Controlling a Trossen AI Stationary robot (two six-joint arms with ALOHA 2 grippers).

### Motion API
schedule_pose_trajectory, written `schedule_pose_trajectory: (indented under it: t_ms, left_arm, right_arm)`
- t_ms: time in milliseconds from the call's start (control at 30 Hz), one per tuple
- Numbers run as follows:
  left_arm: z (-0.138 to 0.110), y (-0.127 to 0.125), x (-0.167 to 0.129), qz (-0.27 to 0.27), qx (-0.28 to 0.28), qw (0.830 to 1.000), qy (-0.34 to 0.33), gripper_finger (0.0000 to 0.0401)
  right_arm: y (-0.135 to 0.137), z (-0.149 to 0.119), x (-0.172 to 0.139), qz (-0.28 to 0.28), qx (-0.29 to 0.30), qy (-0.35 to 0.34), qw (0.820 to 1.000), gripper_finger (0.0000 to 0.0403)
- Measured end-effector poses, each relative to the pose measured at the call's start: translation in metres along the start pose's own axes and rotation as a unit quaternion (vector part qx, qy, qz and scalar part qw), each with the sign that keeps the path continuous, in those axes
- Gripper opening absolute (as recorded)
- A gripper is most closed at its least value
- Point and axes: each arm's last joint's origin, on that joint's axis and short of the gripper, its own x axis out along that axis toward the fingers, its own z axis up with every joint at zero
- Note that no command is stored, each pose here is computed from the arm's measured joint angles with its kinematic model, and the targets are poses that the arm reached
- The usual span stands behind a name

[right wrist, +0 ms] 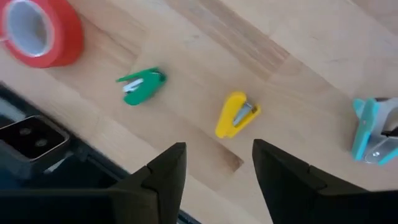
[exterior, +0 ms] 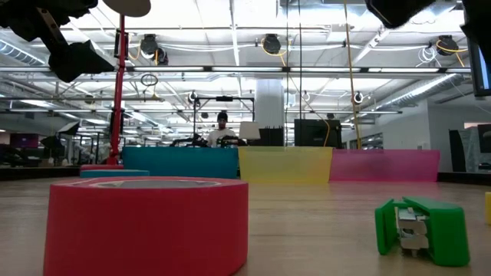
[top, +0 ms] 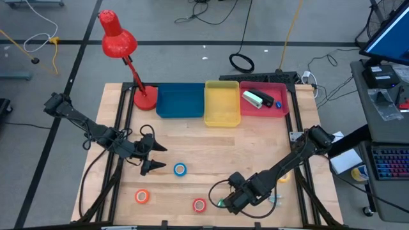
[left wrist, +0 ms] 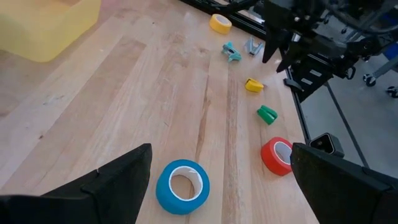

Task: Pick and place Stapler, Stapler remover, tape
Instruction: Put the yellow stapler into the pink bin

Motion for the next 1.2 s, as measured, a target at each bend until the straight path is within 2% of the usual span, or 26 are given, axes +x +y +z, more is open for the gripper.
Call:
schedule_pose_trajectory:
  t_ms: [167, 400, 1000, 1200]
  left_arm:
    - [0.0, 0.0, 0.0, 0.0, 0.0, 1.0, 0.0, 0.0379]
    - [0.0, 0.0, 0.0, 0.0, 0.0, 1.0, 0.0, 0.0379]
    - [0.0, 0.0, 0.0, 0.0, 0.004, 1.0, 0.0, 0.0379]
    - [0.0, 0.0, 0.0, 0.0, 0.004, 1.0, 0.0, 0.0379]
  right_arm:
    - [-0.008, -0.003, 0.018, 0.0, 0.027, 0.046, 0.999, 0.0185]
    - [-0.015, -0.002, 0.042, 0.036, 0.051, 0.054, 0.997, 0.0184]
    - [-0.018, 0.0, 0.046, 0.037, 0.053, 0.024, 0.998, 0.0171]
    - [-0.026, 0.001, 0.061, 0.057, 0.054, 0.028, 0.997, 0.0171]
